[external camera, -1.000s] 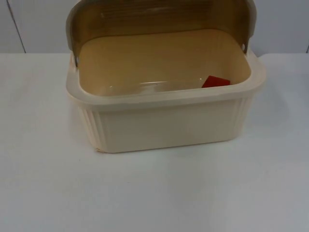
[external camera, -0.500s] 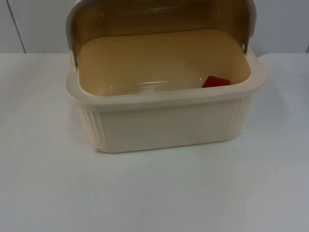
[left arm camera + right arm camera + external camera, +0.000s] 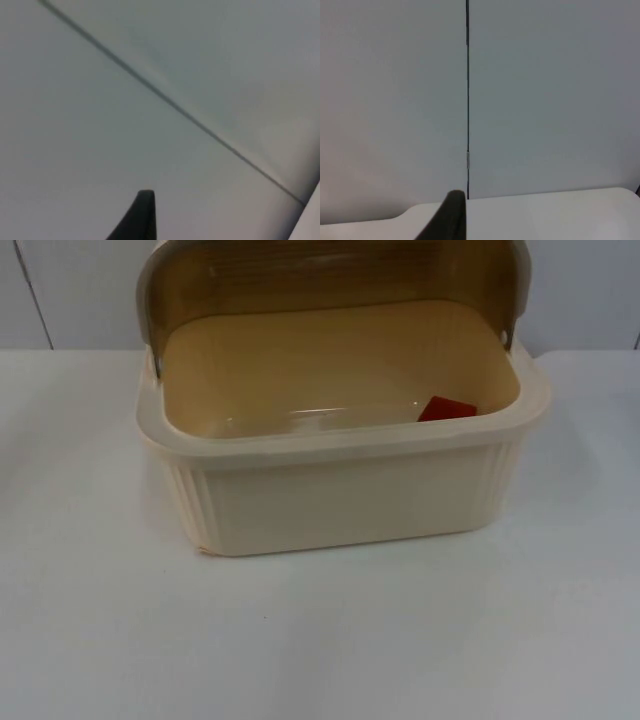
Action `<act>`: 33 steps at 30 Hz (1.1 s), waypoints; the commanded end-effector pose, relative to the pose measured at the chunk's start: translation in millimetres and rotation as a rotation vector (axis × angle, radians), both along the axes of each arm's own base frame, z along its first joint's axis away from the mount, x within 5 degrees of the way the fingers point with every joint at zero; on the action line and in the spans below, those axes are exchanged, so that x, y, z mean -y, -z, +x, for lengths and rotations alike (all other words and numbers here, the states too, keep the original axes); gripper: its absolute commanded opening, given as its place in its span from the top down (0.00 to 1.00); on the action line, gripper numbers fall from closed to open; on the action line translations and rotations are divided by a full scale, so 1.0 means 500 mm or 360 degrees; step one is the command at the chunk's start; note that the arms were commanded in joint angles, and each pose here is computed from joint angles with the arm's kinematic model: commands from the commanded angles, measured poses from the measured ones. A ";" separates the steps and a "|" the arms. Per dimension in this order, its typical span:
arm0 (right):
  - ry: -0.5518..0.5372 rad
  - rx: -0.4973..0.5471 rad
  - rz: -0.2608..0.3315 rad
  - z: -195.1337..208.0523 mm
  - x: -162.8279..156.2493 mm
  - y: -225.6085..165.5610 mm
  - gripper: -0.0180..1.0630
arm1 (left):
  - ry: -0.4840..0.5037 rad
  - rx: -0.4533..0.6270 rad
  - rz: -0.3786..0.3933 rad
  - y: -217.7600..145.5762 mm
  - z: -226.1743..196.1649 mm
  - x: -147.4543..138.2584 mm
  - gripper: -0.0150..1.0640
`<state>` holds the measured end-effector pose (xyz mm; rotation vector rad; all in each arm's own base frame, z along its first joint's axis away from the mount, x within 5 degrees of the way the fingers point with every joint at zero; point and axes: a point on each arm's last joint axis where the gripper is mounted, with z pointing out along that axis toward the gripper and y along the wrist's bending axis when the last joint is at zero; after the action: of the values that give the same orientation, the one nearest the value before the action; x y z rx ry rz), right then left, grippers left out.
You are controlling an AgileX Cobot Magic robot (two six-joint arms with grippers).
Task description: Open the box lid with the left hand, place the block into the box with the right hand, then close the box lid with the left hand.
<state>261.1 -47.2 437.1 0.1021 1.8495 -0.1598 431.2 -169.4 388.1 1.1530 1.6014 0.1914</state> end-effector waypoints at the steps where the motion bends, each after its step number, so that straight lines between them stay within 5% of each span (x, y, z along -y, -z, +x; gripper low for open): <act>1: 0.0002 0.0027 -0.0009 -0.006 0.000 -0.010 0.02 | 0.0088 -0.0001 -0.0039 0.002 -0.002 0.017 0.05; 5: 0.0002 0.0025 -0.0008 -0.005 0.000 -0.009 0.02 | 0.0117 -0.0039 -0.0142 0.014 0.005 0.028 0.30; 6: 0.0002 0.0025 -0.0008 -0.005 0.000 -0.009 0.02 | 0.0117 -0.0039 -0.0142 0.014 0.005 0.028 0.30; 11: 0.0002 0.0025 -0.0008 -0.005 0.000 -0.009 0.02 | -0.0006 -0.0156 -0.0456 0.011 0.009 0.031 0.78; 12: 0.0002 0.0025 -0.0008 -0.005 0.000 -0.009 0.02 | -0.0006 -0.0156 -0.0456 0.011 0.009 0.031 0.78; 14: 0.0002 0.0025 -0.0008 -0.005 0.000 -0.009 0.02 | -0.0034 -0.0208 -0.0540 0.011 0.009 0.032 0.96; 18: 0.0001 -0.0005 -0.0003 -0.006 0.000 -0.006 0.02 | -0.0034 -0.0235 -0.0523 0.014 0.007 0.032 0.99; 21: 0.0001 -0.0019 0.0000 -0.006 0.000 -0.004 0.02 | 0.0038 -0.0200 -0.0287 0.025 0.005 0.029 0.99; 25: 0.0002 -0.0018 0.0004 -0.006 0.000 -0.004 0.02 | 0.0125 -0.0204 -0.0136 0.041 0.005 0.032 0.99; 33: 0.0006 -0.0020 0.0015 -0.006 0.000 -0.004 0.02 | 0.0301 -0.0417 -0.0030 0.102 0.006 0.050 0.99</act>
<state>260.4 -46.9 434.5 0.1097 1.8788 -0.1506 436.9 -191.1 339.0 1.3253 1.7016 -0.0640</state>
